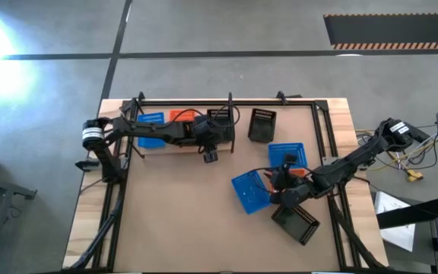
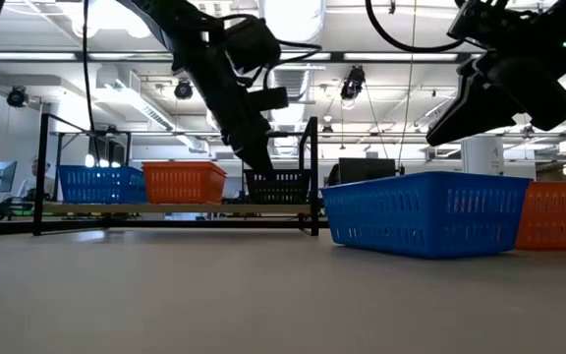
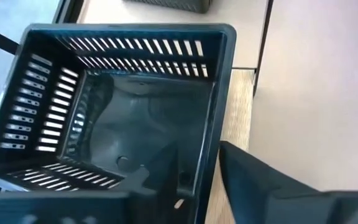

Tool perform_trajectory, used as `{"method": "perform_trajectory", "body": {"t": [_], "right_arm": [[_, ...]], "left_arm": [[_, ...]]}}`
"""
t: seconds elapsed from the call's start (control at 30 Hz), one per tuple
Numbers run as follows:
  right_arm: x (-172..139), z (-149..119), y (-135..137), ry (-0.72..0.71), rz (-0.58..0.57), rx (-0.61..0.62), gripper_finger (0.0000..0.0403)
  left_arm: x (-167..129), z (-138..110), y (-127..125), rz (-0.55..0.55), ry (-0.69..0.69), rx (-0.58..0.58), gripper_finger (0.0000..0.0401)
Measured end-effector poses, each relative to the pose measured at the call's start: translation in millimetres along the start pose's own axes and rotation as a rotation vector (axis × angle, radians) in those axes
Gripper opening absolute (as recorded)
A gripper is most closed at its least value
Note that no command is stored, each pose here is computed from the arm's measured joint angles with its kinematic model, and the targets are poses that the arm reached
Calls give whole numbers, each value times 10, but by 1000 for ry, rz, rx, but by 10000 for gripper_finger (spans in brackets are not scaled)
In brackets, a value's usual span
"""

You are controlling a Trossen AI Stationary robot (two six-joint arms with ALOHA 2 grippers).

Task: Stack baskets on shelf by color
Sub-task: Adjust the black basket on the shelf

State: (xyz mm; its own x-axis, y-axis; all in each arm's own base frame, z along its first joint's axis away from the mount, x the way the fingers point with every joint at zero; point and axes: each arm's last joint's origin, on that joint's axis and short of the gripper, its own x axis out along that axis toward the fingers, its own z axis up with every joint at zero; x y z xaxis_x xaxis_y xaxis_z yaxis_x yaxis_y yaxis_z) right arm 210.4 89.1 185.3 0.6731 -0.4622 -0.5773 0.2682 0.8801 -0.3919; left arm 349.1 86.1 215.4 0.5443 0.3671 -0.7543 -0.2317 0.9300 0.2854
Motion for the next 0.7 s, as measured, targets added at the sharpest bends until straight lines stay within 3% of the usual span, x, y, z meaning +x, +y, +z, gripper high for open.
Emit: {"method": "perform_trajectory", "body": {"t": [0.27, 0.53, 0.7], "right_arm": [[1, -3, 1, 1, 0, -1, 47], [1, -4, 1, 1, 0, -1, 47], [1, -4, 1, 1, 0, -1, 47]], "left_arm": [[-2, 1, 0, -1, 2, 1, 6], [-25, 32, 11, -1, -2, 30, 10], [-30, -31, 2, -14, 64, 94, 10]]}}
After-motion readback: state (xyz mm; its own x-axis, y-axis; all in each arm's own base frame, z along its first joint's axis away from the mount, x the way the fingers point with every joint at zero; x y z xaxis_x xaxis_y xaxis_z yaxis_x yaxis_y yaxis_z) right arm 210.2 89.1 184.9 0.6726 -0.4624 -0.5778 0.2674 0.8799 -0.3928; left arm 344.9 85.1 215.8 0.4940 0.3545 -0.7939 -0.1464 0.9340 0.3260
